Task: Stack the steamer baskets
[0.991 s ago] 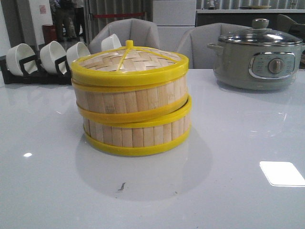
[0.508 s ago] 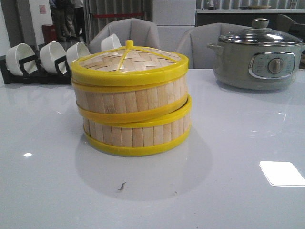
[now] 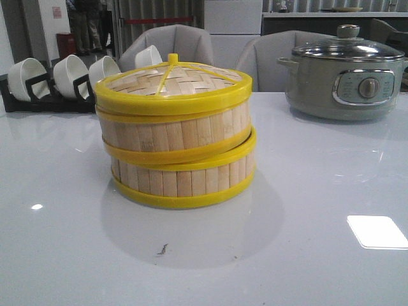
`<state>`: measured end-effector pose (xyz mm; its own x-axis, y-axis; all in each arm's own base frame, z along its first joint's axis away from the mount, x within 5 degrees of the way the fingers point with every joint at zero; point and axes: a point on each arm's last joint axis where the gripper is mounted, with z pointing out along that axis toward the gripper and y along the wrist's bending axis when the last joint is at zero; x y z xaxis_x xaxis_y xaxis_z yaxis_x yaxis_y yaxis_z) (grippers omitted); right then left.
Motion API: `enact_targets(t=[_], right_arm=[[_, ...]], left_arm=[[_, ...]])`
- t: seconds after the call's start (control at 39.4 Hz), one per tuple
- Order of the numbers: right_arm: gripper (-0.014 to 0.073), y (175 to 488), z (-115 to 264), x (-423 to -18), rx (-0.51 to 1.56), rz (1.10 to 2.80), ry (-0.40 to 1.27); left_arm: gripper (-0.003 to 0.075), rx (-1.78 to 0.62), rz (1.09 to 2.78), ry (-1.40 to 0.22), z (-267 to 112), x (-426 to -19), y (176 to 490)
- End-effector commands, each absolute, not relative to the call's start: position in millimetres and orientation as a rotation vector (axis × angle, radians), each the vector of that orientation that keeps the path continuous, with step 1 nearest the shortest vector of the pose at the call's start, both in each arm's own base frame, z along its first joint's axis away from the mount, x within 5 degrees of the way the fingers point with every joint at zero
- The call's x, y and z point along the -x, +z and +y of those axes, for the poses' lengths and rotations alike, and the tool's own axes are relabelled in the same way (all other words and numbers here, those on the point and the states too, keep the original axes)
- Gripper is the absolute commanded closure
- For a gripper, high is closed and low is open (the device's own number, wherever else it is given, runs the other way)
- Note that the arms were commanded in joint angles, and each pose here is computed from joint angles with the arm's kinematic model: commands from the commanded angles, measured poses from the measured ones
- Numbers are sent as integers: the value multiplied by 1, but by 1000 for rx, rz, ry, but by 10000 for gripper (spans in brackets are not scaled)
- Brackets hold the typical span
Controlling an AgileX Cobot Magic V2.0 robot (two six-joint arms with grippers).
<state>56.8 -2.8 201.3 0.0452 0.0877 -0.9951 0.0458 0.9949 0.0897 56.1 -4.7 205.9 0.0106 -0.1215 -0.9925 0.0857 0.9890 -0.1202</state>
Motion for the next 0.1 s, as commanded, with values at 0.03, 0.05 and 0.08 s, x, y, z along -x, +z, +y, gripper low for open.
enact_targets(t=[0.03, 0.05, 0.08], right_arm=[[544, 214, -3, -53, -97, 1412, 20], [544, 214, -3, -53, -97, 1412, 20], [544, 214, -3, -53, -97, 1412, 20]], left_arm=[[636, 28, 1460, -166, -5, -55, 213], [636, 28, 1460, -166, -5, -55, 213], [636, 28, 1460, -166, -5, -55, 213]])
